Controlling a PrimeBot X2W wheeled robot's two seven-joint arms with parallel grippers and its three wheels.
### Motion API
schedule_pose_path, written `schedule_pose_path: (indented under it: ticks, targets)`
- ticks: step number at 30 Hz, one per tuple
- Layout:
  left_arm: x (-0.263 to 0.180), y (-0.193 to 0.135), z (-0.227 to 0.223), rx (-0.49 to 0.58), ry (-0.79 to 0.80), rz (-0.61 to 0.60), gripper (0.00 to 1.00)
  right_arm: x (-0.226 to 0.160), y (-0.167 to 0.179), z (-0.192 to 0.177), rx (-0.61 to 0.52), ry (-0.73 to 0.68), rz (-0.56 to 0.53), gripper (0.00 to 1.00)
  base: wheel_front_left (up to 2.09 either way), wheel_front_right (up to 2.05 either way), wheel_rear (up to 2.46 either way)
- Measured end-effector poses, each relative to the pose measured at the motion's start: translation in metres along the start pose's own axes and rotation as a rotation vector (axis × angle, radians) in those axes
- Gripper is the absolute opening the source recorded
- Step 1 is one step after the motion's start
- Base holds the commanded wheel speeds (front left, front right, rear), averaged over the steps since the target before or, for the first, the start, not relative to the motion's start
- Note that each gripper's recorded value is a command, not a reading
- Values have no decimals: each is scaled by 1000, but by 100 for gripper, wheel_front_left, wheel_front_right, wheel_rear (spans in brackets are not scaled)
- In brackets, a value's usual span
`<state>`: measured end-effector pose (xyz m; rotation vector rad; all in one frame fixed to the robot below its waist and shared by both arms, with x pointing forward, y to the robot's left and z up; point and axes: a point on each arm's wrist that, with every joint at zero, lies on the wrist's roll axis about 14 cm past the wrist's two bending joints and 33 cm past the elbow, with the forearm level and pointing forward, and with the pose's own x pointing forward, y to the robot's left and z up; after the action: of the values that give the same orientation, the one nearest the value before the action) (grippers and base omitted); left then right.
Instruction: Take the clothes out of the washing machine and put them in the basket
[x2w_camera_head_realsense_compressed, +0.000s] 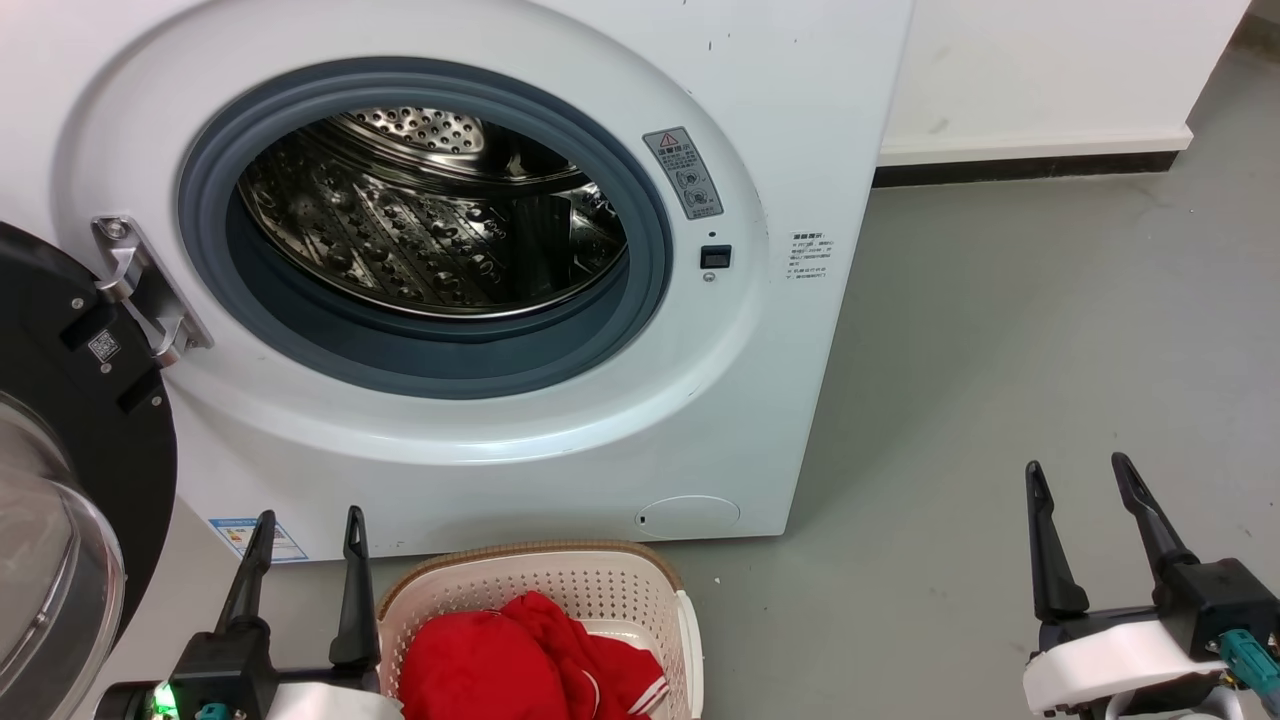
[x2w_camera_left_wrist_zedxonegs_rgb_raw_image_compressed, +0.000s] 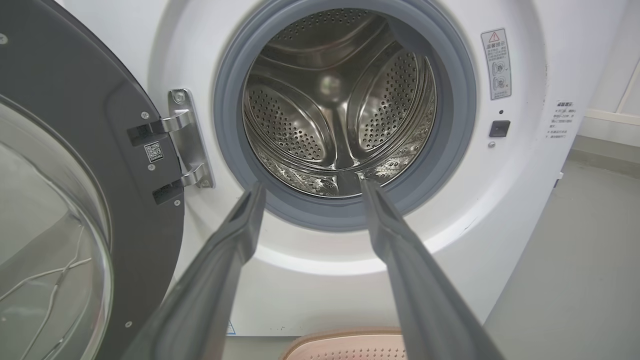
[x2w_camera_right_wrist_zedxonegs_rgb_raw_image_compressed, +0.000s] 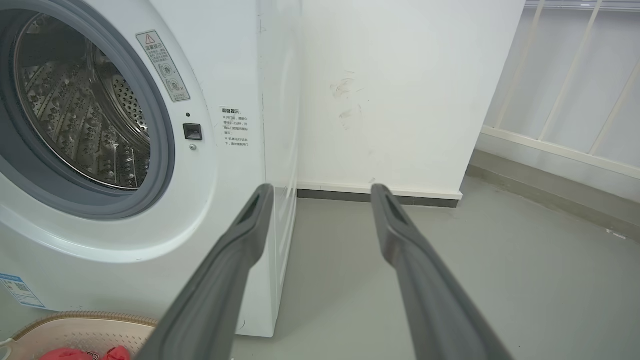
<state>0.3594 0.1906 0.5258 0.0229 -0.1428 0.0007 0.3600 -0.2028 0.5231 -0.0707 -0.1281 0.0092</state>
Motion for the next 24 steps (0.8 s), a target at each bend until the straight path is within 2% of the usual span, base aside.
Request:
schedule_pose_path:
  ticks: [21,22,24]
  targets:
    - [2,0,1,2,-6,1,100,0,0,1,5,-2,-2,100,0,0,0]
    - [1,0,0,0,-2,2,0,-1,0,0,5,1,-1,0,0,0,0]
    - [-2,-1,-9,-6,28,3,0,-4,0,-8,9,28,-2,0,0,0,0]
